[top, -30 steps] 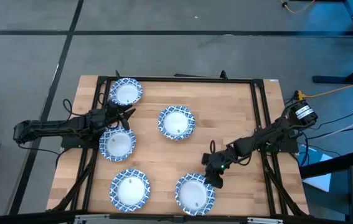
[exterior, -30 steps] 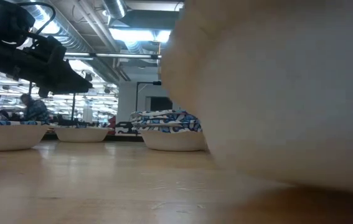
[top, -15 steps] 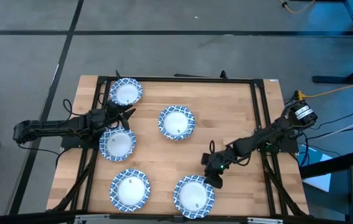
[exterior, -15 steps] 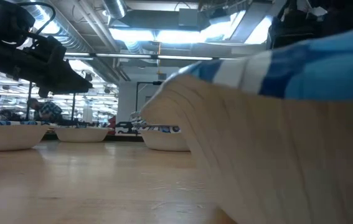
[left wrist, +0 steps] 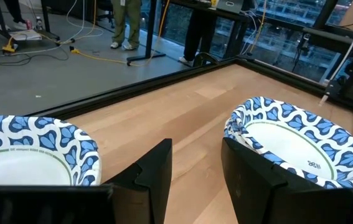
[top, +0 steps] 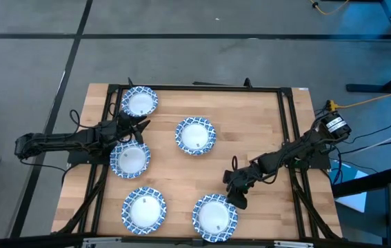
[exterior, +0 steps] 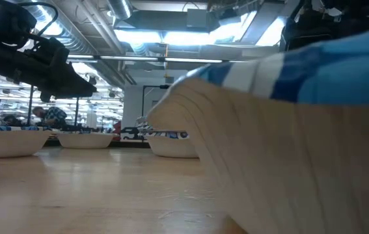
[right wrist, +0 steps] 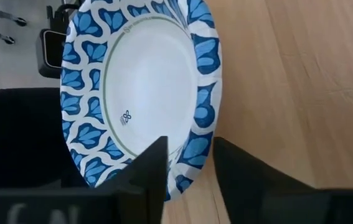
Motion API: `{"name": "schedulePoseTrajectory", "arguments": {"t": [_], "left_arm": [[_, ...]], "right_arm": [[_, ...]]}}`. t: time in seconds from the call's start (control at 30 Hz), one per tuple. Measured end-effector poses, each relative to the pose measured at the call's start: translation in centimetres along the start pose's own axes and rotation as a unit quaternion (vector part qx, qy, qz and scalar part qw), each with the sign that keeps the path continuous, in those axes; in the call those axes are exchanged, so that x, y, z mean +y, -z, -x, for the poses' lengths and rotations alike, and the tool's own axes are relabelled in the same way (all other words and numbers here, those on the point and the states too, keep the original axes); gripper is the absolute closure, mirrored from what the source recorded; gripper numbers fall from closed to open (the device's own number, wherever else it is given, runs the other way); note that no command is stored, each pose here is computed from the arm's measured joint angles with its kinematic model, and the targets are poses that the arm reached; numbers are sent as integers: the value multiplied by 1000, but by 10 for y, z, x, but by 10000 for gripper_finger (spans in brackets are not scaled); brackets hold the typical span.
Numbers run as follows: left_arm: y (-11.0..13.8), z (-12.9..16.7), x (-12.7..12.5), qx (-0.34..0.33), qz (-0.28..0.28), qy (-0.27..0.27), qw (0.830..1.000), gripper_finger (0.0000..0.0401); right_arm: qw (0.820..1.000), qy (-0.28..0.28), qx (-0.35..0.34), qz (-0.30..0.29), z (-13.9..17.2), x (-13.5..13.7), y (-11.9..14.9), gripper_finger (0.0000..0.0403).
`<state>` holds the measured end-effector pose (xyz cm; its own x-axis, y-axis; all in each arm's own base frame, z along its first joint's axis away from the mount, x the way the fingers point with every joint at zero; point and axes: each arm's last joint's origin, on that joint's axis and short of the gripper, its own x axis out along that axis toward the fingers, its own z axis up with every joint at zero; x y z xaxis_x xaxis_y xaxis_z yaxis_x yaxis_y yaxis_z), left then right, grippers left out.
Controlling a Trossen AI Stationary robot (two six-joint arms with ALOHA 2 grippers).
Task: Nest bowls inside each other
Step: Stack the white bowl on top of the white bowl
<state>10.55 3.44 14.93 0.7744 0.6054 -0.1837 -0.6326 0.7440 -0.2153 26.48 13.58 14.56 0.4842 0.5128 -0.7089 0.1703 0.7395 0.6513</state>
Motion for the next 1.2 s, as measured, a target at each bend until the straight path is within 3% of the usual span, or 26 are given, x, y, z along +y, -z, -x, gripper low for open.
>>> {"name": "schedulePoseTrajectory", "arguments": {"t": [0.2, 0.53, 0.73, 0.97, 1.2], "left_arm": [[0, 0, 0, 0, 0, 0, 1000, 268], [0, 0, 0, 0, 0, 0, 1000, 268], [0, 0, 0, 0, 0, 0, 1000, 268], [0, 0, 0, 0, 0, 0, 1000, 268], [0, 0, 0, 0, 0, 0, 1000, 268]], "right_arm": [[1000, -2, -1, 0, 0, 0, 0, 322], [1000, -3, -2, 0, 0, 1, 0, 342], [1000, -11, -4, 5, 0, 2, -1, 395], [999, -45, -24, 4, 2, 5, -9, 399], [999, -45, -25, -7, 3, 3, -12, 401]]}}
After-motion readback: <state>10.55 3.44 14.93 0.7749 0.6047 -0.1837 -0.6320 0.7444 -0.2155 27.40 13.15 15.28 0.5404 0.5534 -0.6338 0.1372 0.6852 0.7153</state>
